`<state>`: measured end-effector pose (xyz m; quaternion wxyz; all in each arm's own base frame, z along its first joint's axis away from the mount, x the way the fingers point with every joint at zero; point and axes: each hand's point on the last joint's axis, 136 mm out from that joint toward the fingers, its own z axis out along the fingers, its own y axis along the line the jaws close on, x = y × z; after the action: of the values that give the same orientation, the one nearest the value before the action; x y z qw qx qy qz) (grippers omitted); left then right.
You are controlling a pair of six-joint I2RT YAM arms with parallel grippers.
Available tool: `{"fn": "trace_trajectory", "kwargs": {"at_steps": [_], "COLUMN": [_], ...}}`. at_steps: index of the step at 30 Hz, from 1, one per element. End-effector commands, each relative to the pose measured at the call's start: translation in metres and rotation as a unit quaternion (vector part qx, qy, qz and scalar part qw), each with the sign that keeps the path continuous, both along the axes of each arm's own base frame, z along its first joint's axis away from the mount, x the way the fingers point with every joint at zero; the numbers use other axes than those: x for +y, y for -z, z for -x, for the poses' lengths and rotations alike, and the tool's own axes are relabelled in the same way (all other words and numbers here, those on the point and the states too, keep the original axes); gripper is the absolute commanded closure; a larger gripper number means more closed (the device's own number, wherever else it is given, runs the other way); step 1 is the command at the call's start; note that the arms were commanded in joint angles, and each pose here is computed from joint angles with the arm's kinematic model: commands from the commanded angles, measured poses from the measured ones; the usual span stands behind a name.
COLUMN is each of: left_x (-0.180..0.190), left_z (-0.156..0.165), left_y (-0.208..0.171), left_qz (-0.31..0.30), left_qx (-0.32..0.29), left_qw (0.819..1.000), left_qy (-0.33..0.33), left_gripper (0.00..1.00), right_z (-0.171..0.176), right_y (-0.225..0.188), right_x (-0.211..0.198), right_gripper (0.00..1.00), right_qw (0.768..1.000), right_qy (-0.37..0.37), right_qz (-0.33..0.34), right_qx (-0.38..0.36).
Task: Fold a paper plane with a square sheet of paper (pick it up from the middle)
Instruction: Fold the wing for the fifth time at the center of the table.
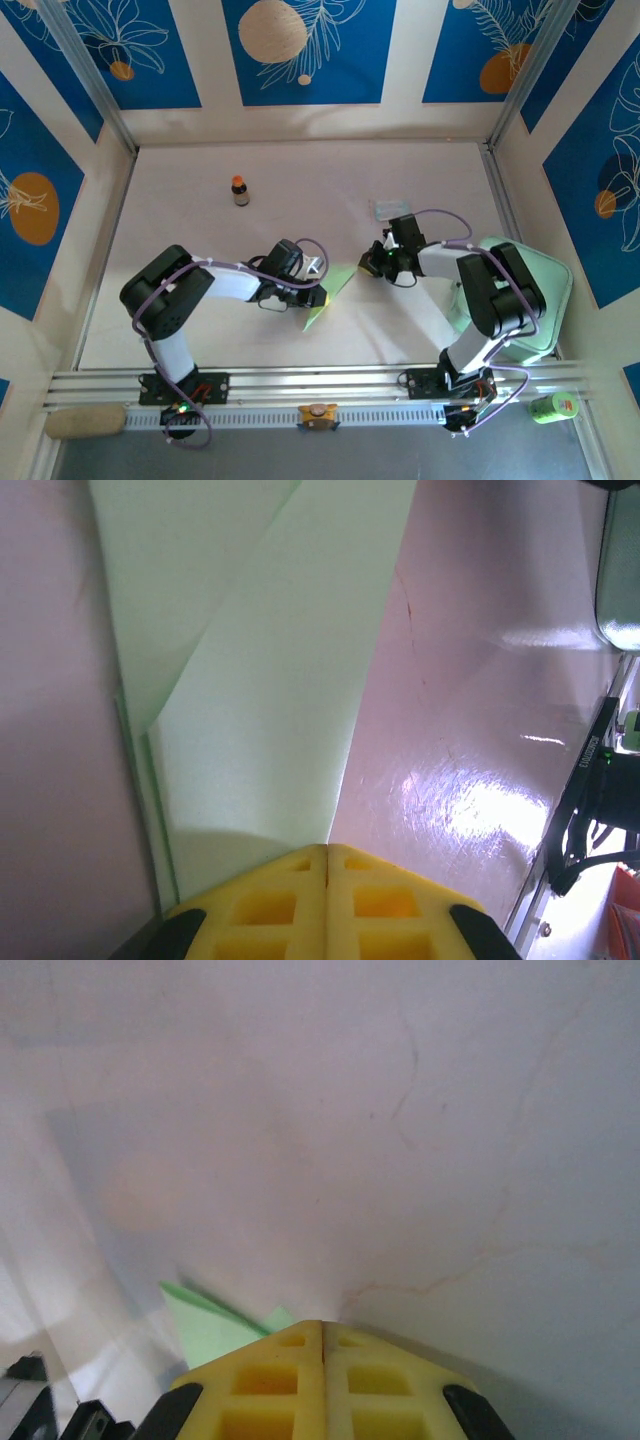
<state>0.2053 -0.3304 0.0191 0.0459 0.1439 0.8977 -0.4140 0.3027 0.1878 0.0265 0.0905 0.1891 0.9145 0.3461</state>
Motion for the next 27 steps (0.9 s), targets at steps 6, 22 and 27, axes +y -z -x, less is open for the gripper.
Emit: {"fn": "trace_trajectory", "kwargs": {"at_steps": [6, 22, 27], "left_x": [0.032, 0.007, -0.01], "left_z": [0.035, 0.026, 0.011], "left_y": [0.039, -0.011, -0.038], "left_qz": [-0.08, 0.0, 0.025], "left_qx": [0.074, 0.041, 0.013], "left_qw": [0.994, 0.999, 0.999], "left_qy": [-0.004, 0.02, 0.032], "left_gripper": [1.0, 0.97, 0.92], "right_z": [0.021, 0.057, 0.062], "right_y": [-0.04, 0.042, 0.047], "right_x": [0.032, 0.031, 0.031], "right_gripper": [0.95, 0.98, 0.98], "right_qw": [0.997, 0.995, 0.995], "right_qy": [-0.049, -0.064, -0.063], "right_qz": [-0.03, 0.025, 0.025], "right_qx": [-0.058, 0.068, 0.074]}}
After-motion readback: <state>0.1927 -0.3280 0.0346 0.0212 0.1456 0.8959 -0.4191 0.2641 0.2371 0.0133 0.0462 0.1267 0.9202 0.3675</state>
